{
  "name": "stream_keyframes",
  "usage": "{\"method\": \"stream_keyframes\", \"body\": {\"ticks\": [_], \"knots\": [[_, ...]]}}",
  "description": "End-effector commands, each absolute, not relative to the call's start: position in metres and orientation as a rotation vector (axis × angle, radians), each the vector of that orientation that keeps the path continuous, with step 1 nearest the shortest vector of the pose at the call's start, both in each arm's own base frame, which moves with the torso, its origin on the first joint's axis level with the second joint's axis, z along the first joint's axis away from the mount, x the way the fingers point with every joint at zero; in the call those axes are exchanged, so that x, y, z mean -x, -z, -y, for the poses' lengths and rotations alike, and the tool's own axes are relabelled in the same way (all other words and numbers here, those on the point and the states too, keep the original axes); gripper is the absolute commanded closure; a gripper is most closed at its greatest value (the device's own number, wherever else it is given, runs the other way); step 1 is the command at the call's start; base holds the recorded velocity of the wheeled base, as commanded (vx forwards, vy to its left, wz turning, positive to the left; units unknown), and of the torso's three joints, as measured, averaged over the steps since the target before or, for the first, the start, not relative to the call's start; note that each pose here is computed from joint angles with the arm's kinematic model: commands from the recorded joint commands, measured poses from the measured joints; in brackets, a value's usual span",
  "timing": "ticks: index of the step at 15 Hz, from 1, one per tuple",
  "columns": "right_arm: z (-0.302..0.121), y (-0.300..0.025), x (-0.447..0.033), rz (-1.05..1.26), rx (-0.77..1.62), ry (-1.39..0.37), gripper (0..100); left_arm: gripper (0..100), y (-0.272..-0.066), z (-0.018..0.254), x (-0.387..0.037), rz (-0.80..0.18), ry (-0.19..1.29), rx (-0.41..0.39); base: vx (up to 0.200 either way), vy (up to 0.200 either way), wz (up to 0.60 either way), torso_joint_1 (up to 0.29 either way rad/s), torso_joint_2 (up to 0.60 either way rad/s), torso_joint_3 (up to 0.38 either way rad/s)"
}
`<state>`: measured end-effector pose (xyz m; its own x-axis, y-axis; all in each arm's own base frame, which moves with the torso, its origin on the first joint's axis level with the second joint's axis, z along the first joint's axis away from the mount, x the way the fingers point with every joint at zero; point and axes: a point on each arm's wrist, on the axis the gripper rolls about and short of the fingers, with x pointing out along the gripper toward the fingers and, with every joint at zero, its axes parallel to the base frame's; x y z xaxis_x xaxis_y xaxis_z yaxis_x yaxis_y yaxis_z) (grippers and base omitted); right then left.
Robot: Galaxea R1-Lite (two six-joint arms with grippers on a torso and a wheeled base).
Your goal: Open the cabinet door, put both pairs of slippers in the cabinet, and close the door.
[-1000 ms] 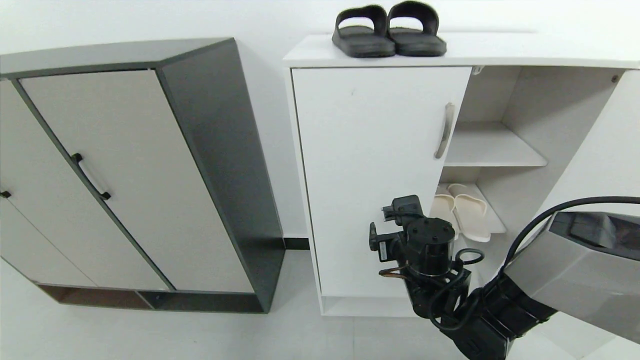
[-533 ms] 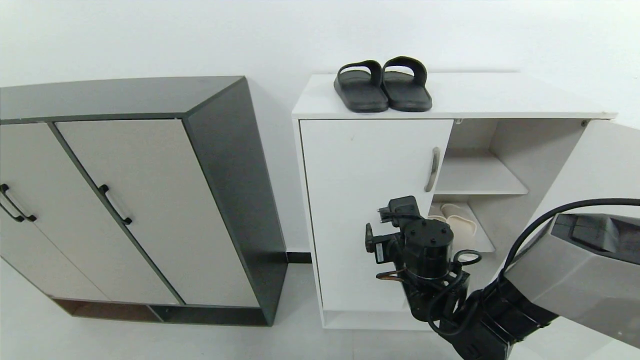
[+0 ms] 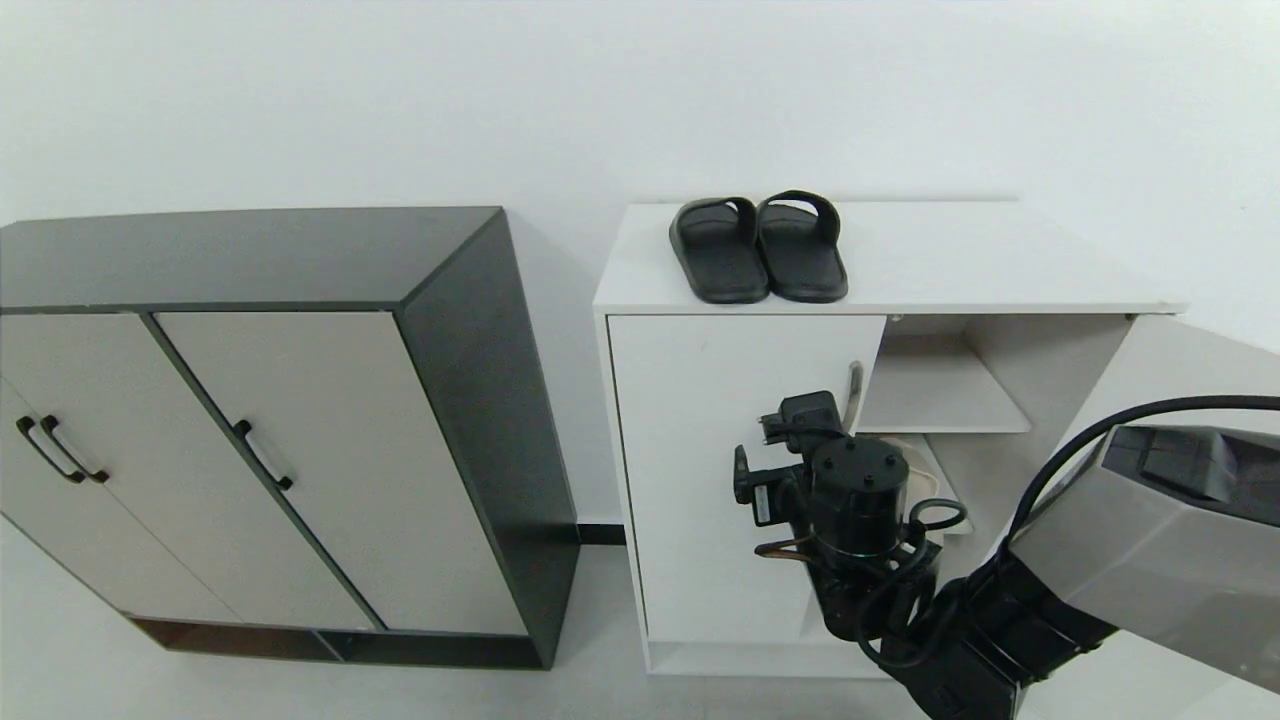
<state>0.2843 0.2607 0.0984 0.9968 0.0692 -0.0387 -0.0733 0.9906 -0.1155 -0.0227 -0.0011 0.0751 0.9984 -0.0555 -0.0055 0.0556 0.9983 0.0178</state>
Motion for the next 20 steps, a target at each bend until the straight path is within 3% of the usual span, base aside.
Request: {"method": "stream_keyframes", "body": {"ticks": [1,15,18,20], "knots": [[-0.261,-0.099,-0.284,-0.033,0.116,-0.074,0,100,-0.075,0.001,0.023,-0.006,0.055,-0.018,0.000,0.000,0.00,0.198,-0.52,-0.310],[-0.261,-0.099,-0.283,-0.014,0.099,-0.108,0,100,-0.075,0.001,0.023,-0.006,0.055,-0.018,0.000,0.000,0.00,0.238,-0.55,-0.316],[-0.257,-0.097,-0.285,0.006,0.124,-0.121,0,100,-0.075,0.001,0.023,-0.006,0.055,-0.018,0.000,0.000,0.00,0.090,-0.19,-0.105],[-0.257,-0.115,-0.281,0.020,0.113,-0.134,0,100,-0.075,0.001,0.023,-0.005,0.057,-0.024,0.000,0.000,0.00,0.000,0.00,0.000]]}}
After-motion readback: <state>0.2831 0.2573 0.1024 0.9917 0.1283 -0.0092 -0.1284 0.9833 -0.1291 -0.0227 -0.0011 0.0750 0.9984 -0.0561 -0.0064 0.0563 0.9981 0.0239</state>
